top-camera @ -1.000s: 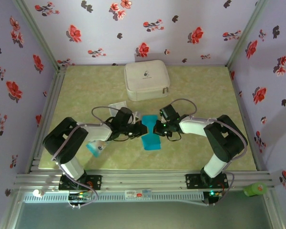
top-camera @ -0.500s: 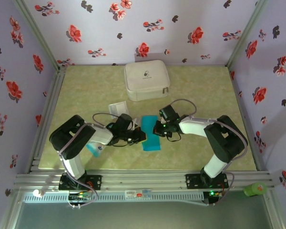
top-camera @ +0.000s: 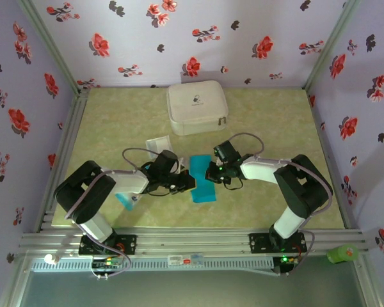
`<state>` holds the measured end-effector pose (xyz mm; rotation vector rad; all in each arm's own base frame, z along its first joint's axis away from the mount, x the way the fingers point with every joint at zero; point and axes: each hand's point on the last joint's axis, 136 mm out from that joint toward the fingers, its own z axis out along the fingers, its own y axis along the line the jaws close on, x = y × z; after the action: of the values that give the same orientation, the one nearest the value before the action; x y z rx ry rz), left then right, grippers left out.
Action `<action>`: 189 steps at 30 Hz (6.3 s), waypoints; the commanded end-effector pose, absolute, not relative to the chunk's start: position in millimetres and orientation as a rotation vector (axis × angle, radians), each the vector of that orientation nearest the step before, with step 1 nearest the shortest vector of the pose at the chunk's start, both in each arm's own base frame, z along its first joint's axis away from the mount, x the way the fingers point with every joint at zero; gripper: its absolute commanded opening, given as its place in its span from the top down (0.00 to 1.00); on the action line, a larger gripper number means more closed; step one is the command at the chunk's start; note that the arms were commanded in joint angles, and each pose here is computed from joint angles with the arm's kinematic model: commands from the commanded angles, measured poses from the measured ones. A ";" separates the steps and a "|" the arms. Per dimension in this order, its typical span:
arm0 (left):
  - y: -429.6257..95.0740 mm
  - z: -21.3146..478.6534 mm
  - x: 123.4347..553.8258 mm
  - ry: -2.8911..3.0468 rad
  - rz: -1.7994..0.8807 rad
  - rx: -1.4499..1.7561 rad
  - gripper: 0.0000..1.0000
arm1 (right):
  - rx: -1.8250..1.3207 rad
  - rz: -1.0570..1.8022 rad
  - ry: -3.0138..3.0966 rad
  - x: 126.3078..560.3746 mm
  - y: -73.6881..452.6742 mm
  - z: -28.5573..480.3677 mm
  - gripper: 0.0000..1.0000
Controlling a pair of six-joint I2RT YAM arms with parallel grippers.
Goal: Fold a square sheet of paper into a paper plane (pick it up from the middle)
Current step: First fold the square sheet of paper in half at the center of the table.
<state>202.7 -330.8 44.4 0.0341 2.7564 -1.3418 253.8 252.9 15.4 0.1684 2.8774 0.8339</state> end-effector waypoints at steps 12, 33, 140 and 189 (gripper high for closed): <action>-307.4 -13.1 165.4 2.927 -1.200 0.035 1.00 | 0.248 0.616 3.007 227.5 221.2 -17.1 1.00; -339.4 38.6 173.7 2.814 -1.286 0.095 1.00 | 0.248 0.622 3.011 226.6 222.2 -17.1 1.00; -290.2 -3.4 301.0 2.930 -0.923 -0.098 0.97 | 0.176 0.624 3.070 218.8 224.3 -22.2 1.00; -273.6 -2.1 355.5 2.789 -0.835 -0.372 0.97 | 0.150 0.605 3.089 214.3 220.5 -24.8 1.00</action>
<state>341.0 -298.9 18.5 -0.2246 2.8093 -0.9839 252.1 258.4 14.7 0.1033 2.8928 0.8528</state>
